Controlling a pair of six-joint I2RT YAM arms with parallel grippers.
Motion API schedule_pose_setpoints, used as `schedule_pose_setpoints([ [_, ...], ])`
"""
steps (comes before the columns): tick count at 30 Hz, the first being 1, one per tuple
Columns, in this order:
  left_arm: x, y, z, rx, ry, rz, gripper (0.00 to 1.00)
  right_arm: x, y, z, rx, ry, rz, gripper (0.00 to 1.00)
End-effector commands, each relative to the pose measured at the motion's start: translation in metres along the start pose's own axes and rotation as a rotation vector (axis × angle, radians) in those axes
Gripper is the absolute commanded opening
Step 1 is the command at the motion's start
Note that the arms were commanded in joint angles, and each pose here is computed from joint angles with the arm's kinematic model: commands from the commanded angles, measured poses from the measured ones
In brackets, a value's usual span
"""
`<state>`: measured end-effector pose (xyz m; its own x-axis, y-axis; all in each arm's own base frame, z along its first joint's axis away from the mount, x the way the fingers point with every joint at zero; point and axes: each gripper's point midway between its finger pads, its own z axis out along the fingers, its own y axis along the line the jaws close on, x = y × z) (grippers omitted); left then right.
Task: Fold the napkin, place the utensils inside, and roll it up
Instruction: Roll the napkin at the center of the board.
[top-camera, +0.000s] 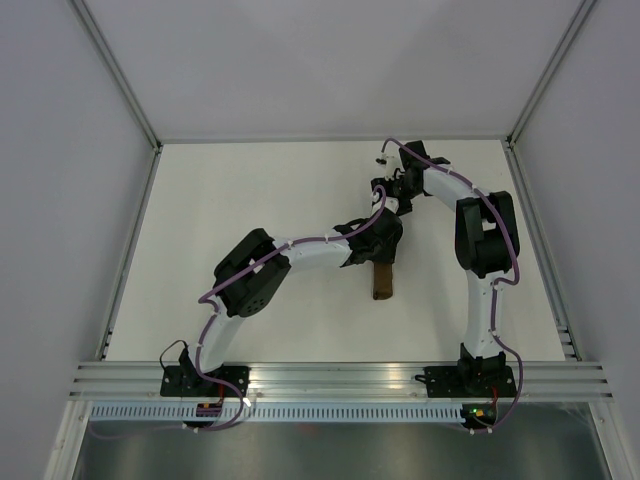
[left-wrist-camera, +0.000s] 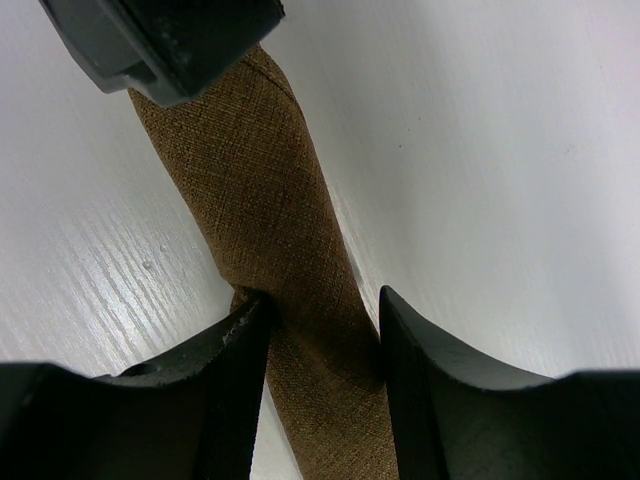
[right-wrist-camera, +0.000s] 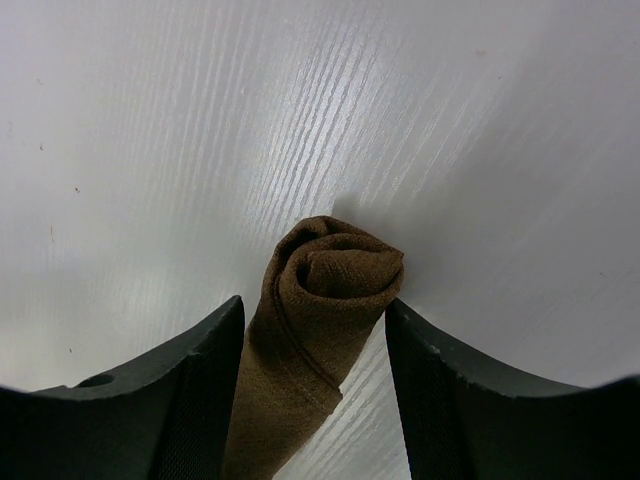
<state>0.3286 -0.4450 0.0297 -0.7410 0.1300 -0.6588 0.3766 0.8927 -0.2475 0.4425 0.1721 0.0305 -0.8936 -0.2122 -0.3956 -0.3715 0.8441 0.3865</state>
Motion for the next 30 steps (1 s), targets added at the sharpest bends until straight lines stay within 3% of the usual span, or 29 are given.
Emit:
schedule_pose_setpoints([
  [1,-0.005,0.007,-0.020,-0.029,0.017,0.034,0.53,-0.025,0.004,-0.017,0.027,-0.072,-0.037,0.64],
  [19,-0.029,0.011,-0.038,-0.052,-0.056,0.078,0.54,-0.028,0.005,-0.020,0.027,-0.083,-0.042,0.64],
  [30,-0.022,0.032,-0.038,-0.103,-0.043,0.072,0.53,-0.029,0.006,-0.021,0.024,-0.083,-0.046,0.64],
])
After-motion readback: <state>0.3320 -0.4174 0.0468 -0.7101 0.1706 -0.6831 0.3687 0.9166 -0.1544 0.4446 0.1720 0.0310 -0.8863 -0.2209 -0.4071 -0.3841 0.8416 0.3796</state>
